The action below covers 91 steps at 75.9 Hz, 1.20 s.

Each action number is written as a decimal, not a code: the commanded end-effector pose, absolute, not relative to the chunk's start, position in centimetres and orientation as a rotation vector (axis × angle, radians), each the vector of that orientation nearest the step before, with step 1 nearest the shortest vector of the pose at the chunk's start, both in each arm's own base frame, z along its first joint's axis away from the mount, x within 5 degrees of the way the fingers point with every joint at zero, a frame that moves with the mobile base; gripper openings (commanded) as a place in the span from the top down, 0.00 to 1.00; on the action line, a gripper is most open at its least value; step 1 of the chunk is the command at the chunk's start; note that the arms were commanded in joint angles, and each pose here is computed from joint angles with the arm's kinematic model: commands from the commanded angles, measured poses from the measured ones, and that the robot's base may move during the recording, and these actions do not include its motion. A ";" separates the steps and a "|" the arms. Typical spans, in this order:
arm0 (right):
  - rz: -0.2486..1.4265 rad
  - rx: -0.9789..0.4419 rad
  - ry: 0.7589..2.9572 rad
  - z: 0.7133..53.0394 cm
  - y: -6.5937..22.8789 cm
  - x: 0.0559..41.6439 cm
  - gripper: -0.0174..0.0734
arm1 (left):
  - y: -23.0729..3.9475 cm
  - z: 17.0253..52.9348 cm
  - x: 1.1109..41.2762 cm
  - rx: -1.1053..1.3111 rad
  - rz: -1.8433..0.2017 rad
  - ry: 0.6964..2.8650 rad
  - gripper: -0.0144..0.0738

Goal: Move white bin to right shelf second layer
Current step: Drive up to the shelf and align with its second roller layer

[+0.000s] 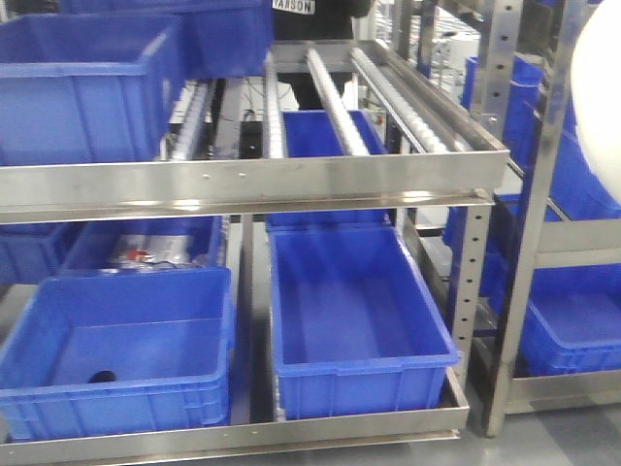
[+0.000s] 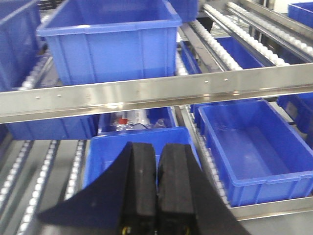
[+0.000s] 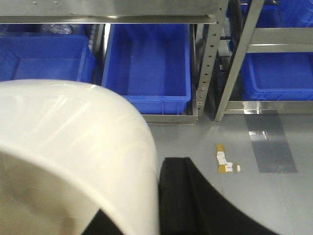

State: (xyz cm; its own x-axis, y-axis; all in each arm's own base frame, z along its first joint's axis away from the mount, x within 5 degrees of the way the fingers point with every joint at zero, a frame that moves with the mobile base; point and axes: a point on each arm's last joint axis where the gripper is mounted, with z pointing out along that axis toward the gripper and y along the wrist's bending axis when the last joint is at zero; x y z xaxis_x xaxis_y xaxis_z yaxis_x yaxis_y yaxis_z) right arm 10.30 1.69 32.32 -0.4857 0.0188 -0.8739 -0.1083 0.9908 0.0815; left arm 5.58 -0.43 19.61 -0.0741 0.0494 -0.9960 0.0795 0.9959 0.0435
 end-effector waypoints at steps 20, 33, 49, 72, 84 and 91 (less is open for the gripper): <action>0.159 -0.055 1.959 34.0 1.7 10.6 0.75 | -0.4 19.2 5.6 0.093 -0.032 1.581 0.74; 0.159 -0.055 1.958 34.0 1.7 10.6 0.75 | -0.4 19.2 5.6 0.093 -0.032 1.581 0.74; 0.159 -0.055 1.958 34.0 1.7 10.6 0.75 | -0.4 19.2 5.6 0.093 -0.032 1.581 0.74; 0.159 -0.055 1.958 34.0 1.7 10.6 0.75 | -0.4 19.2 5.6 0.093 -0.032 1.581 0.74; 0.159 -0.055 1.958 34.0 1.7 10.6 0.75 | -0.4 19.2 5.6 0.093 -0.032 1.581 0.74; 0.159 -0.055 1.958 34.0 1.7 10.6 0.75 | -0.4 19.2 5.6 0.093 -0.032 1.581 0.74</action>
State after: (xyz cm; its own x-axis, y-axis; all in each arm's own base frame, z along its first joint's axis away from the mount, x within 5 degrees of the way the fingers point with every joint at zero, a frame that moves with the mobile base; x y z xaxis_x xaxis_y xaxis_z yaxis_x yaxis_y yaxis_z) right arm 10.28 1.68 32.29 -0.4889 0.0183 -0.8722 -0.1078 0.9909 0.0812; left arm 5.58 -0.43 19.61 -0.0741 0.0494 -0.9960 0.0795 0.9959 0.0435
